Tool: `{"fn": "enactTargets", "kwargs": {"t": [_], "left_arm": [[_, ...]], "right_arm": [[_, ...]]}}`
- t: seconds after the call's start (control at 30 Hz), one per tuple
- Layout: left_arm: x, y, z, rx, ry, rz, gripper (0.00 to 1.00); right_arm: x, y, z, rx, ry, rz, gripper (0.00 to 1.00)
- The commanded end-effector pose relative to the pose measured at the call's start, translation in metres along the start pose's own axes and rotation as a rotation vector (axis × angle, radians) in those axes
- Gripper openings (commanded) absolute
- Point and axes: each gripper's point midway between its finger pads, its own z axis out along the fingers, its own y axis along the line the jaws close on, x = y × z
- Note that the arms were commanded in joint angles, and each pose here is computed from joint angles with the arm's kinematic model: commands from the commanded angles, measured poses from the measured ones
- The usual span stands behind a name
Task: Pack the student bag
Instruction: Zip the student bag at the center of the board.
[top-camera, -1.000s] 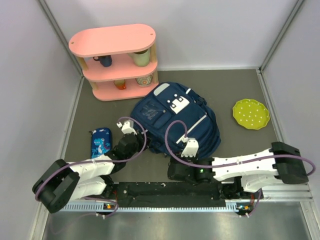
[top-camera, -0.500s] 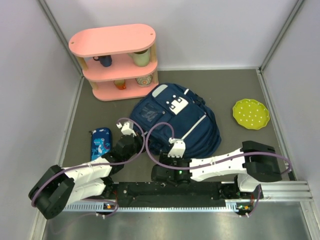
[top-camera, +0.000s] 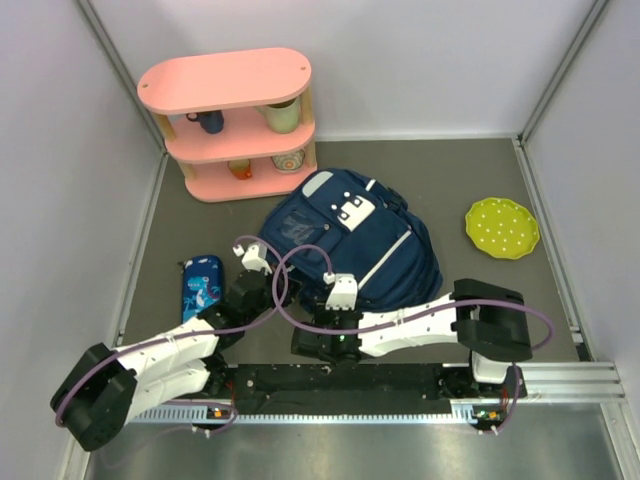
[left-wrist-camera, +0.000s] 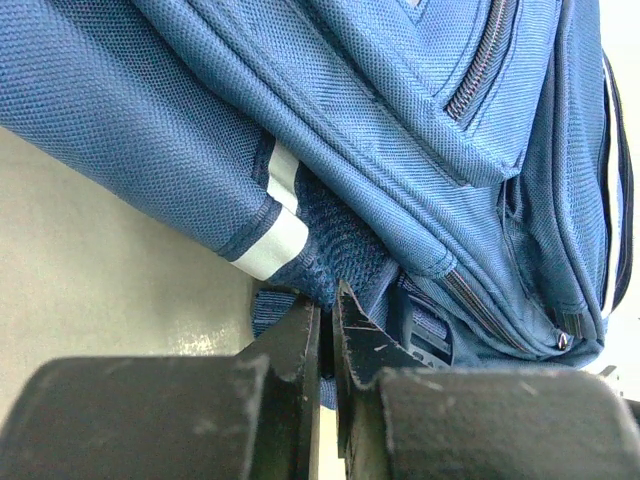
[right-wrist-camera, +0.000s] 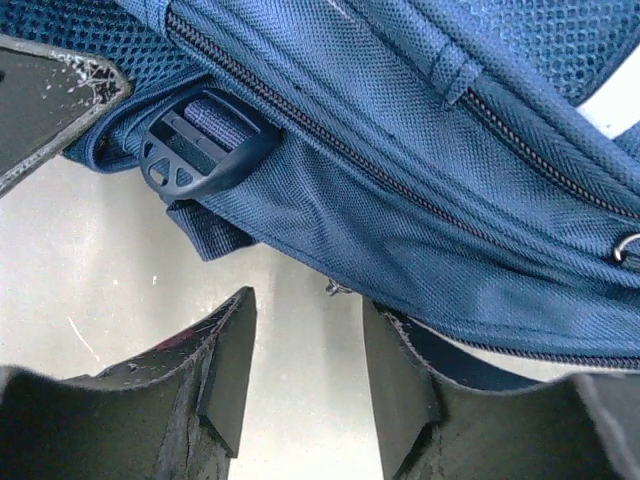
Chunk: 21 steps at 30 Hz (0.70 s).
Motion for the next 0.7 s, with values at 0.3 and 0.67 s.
{"fn": "enactTargets", "kwargs": {"t": [0.3,0.67], "left_arm": [[-0.019,-0.034,-0.006,0.103,-0.025,0.044,0.0],[-0.021,-0.039,-0.007,0.116,-0.024,0.045,0.0]], "right_arm": [[-0.033,-0.012,0.021,0.103,-0.137,-0.039,0.26],[-0.032,-0.021,0.021,0.136,-0.133,-0.049,0.22]]}}
